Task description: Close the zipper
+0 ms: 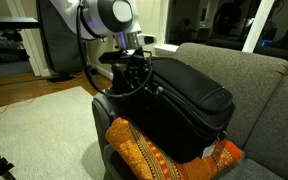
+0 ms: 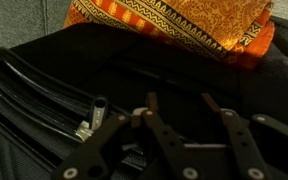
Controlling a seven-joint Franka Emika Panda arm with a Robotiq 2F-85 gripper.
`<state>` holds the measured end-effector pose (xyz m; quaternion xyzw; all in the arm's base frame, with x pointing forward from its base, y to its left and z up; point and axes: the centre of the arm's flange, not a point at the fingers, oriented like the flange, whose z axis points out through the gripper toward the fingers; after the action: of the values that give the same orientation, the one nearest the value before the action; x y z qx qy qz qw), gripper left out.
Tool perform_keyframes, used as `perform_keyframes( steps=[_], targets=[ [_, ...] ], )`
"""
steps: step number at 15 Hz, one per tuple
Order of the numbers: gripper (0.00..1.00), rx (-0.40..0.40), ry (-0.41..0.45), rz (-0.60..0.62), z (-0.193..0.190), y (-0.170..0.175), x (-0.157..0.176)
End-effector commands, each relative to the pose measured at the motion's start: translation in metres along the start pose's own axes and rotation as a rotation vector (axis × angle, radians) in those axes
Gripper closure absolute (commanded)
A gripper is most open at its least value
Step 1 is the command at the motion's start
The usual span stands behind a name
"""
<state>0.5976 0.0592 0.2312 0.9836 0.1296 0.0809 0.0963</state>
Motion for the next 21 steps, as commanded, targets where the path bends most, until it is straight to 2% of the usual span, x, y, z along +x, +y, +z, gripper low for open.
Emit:
perform_keyframes(
  steps=[1, 4, 5, 8, 21],
  targets=[
    [0.21, -0.028, 0.007, 0.045, -0.007, 0.011, -0.005],
    [0.02, -0.035, 0.003, 0.089, -0.003, 0.023, -0.005],
    [0.0, -0.037, 0.002, 0.103, -0.002, 0.029, -0.005],
    [0.0, -0.046, 0.003, 0.132, 0.0, 0.042, -0.005],
    [0.0, -0.056, -0.01, 0.17, 0.005, 0.052, -0.009]
  ],
)
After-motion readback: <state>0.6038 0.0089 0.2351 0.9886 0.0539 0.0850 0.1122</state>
